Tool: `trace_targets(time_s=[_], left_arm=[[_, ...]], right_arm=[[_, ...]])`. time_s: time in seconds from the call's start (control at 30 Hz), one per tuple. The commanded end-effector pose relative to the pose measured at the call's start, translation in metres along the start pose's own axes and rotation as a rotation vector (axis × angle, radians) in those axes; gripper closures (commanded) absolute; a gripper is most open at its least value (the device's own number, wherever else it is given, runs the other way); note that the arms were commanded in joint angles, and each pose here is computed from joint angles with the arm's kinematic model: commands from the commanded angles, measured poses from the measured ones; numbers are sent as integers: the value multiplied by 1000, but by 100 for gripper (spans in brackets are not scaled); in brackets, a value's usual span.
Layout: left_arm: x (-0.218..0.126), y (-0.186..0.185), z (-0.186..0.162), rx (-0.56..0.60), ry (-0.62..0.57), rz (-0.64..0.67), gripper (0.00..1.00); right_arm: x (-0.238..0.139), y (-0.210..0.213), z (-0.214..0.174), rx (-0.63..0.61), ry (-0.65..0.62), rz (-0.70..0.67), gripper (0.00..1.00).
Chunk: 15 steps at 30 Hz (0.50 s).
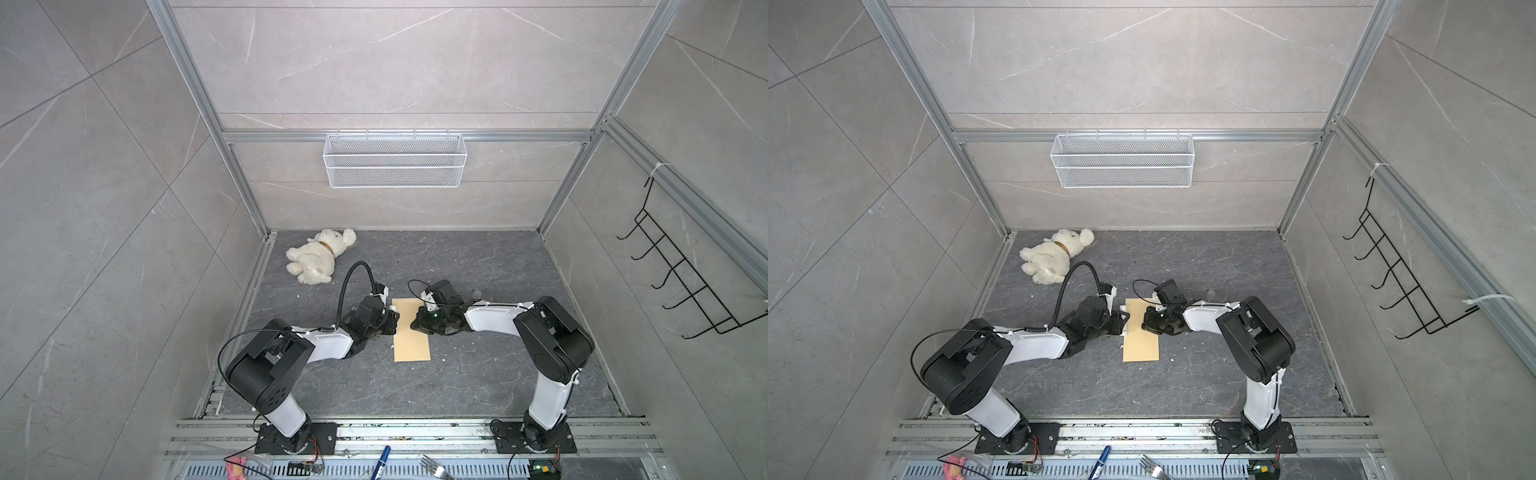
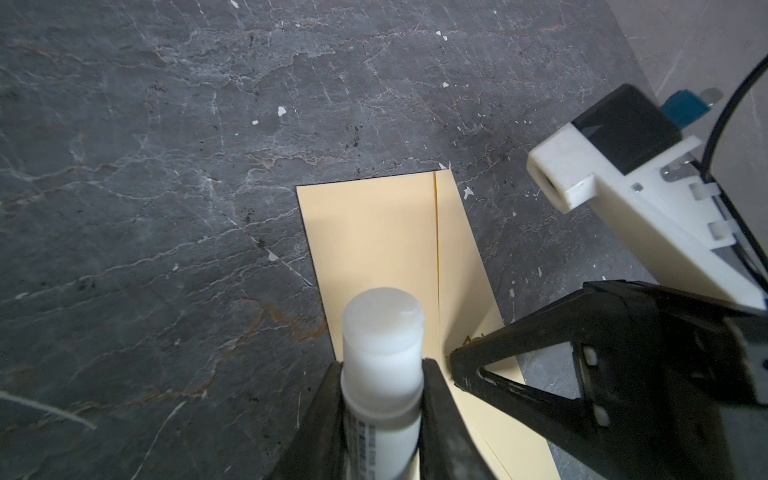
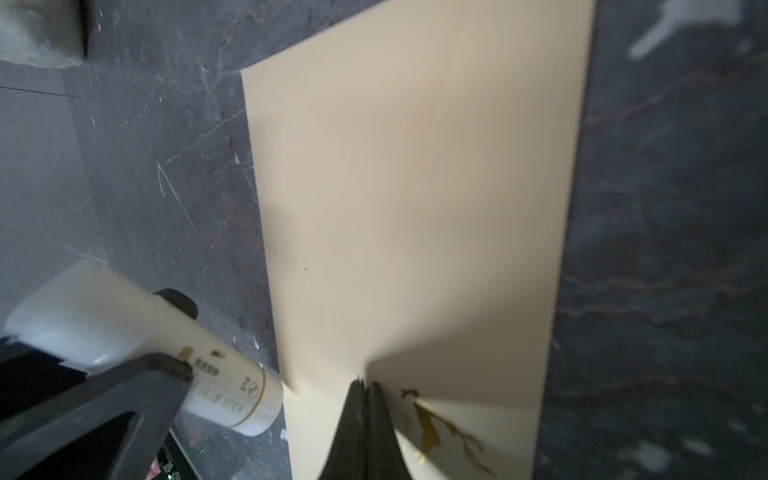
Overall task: Place the letter into the envelope and seal it
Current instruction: 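Lower the right gripper onto the tan envelope flap, pressing it flat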
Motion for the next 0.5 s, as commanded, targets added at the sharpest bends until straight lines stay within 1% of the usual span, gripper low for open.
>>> trace_targets(time_s=[0.0,0.27,0.47], left_arm=[[8,-10,8,-10,-29,-49,100],[15,-7,5,-11,-11,-30,100],[19,-3,3,-8,0,-2,100]], right_arm=[[11,-6,-5,17,26,-53,100],[15,-11,-9,18,47,-83,100],[5,-8,-9,-26,63,-118,100]])
Point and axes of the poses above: each gripper's point midway between its finger pads, its own x axis out along the fingers, its own y axis along the line the jaws close on, z = x × y, the point moved 10 cm from there along -x, back along the fingers, and after that the axes turned 10 degrees about -x, right-handed, at the moved point
